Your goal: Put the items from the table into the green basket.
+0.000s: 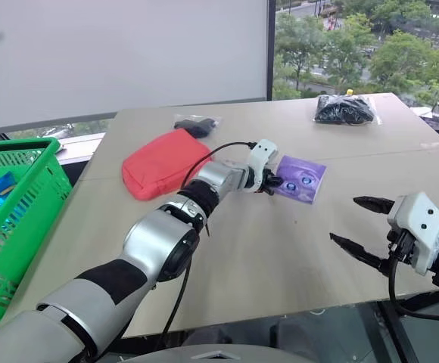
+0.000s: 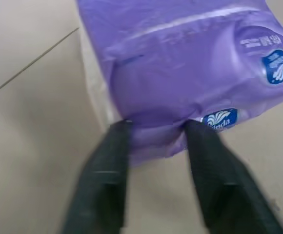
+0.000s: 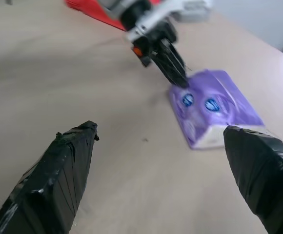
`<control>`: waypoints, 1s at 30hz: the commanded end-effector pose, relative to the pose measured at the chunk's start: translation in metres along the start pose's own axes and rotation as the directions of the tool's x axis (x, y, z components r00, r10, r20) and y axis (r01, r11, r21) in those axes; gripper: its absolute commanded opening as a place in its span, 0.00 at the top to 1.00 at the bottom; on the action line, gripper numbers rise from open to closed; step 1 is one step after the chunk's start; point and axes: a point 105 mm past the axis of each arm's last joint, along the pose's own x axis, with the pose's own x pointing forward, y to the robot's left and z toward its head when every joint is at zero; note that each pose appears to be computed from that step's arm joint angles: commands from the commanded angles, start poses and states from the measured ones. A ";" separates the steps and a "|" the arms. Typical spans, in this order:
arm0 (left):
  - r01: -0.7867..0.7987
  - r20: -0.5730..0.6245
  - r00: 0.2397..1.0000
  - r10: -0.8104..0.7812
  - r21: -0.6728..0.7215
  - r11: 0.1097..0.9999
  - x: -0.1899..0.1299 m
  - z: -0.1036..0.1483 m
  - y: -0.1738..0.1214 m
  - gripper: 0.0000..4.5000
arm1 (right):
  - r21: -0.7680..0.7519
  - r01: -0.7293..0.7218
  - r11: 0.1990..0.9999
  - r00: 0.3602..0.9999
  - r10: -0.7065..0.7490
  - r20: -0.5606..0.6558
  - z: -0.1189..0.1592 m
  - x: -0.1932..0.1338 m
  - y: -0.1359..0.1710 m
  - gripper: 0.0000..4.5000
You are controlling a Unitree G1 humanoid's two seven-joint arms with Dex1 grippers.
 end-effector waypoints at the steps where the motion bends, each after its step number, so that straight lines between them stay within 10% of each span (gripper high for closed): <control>1: 0.031 -0.003 1.000 -0.031 -0.011 0.999 0.000 0.000 -0.003 0.98 | -0.026 0.048 0.999 0.999 -0.047 0.013 0.009 -0.003 -0.003 0.00; 12: 0.085 0.156 0.986 -0.065 -0.127 0.988 -0.020 0.023 0.005 0.98 | -0.004 0.037 0.999 0.998 -0.037 0.043 0.010 0.009 0.002 0.00; 19: 0.049 0.444 0.893 0.072 -0.255 0.966 -0.105 0.056 0.043 0.98 | -0.079 0.005 0.997 0.986 0.008 0.165 0.040 0.025 0.009 0.00; 30: -0.470 0.572 0.292 0.767 -0.613 0.635 -0.323 0.051 0.167 0.98 | -0.181 -0.169 0.969 0.843 0.237 0.482 0.115 0.071 0.029 0.00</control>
